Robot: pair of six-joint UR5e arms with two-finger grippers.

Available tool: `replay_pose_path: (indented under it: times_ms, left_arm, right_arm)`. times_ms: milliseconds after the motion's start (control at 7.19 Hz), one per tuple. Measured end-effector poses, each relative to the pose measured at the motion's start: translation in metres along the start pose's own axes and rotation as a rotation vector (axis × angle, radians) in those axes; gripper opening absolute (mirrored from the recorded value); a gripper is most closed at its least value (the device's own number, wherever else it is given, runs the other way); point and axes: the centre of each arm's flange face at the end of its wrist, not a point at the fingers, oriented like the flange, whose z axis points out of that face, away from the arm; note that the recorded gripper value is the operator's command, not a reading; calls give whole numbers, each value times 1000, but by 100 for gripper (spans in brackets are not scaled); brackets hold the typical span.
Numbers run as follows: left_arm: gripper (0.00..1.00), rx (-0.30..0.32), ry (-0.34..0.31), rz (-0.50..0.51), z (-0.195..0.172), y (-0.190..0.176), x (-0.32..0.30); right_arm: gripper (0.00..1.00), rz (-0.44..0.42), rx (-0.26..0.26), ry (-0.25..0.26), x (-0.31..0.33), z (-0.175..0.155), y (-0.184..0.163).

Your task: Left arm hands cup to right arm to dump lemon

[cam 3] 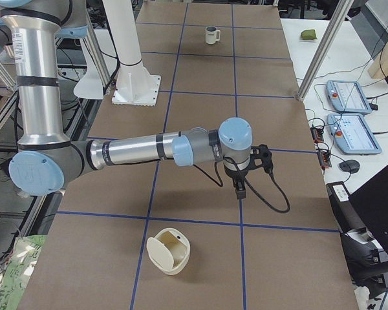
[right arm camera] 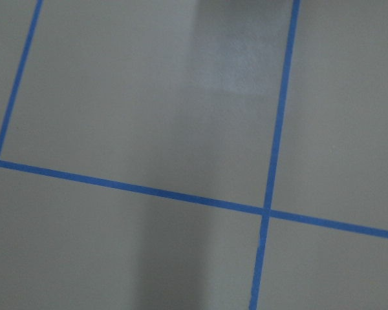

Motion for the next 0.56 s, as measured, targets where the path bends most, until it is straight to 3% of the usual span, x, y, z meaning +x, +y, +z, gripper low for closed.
replay_pose_path:
  times_ms: [278,557]
  left_arm:
    - [100,-14,115,34,3,-13,64]
    - [100,-65,150,1,31,-3,117]
  right_arm:
    - [100,-61,27,-2,-23,-5,-9]
    - [100,-106,55,-16,-28,9,7]
